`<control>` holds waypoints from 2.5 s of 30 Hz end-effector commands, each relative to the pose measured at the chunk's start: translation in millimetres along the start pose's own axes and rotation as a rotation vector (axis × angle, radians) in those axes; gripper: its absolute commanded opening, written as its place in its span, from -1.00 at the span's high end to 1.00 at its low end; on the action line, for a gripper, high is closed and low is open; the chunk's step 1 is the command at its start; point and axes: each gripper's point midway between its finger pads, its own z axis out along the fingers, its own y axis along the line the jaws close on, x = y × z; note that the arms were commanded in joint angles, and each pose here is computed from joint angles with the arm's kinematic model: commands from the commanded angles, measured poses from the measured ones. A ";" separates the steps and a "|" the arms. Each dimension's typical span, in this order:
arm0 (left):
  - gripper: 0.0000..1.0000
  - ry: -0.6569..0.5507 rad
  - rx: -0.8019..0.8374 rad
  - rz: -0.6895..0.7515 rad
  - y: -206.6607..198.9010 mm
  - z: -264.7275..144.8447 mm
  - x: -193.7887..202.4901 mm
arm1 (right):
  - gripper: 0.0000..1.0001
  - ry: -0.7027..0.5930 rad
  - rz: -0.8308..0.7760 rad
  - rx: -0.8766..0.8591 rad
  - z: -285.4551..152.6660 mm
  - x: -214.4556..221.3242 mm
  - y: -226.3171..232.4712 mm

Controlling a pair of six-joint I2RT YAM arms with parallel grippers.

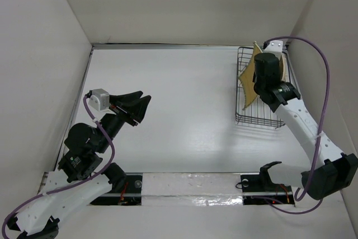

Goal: Load the plates into the dish rack

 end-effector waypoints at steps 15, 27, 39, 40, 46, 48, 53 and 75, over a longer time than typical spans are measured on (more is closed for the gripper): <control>0.24 -0.036 0.007 -0.007 -3.3 5.9 -9.9 | 1.00 -0.465 0.186 0.127 -19.3 -139.1 -9.1; 0.24 -0.029 -0.008 0.003 0.0 7.3 -7.3 | 1.00 -0.441 0.115 0.166 15.3 -112.6 11.4; 0.24 -0.021 -0.017 0.008 1.8 9.2 -4.6 | 1.00 -0.402 0.072 0.192 45.9 -77.2 20.2; 0.24 -0.024 -0.016 0.008 1.7 8.7 -5.1 | 1.00 -0.400 0.074 0.199 48.7 -75.7 17.6; 0.24 -0.017 -0.018 0.009 2.2 9.5 -3.0 | 1.00 -0.380 0.067 0.205 60.8 -59.6 20.6; 0.24 -0.018 -0.024 0.010 3.4 10.0 -2.9 | 1.00 -0.375 0.080 0.208 64.3 -51.1 21.8; 0.24 -0.016 -0.023 0.011 3.1 10.6 -2.6 | 1.00 -0.396 0.144 0.255 69.9 -40.1 14.2; 0.20 0.016 -0.047 0.023 8.0 16.4 7.2 | -0.49 -0.302 0.309 0.118 75.8 -5.7 23.4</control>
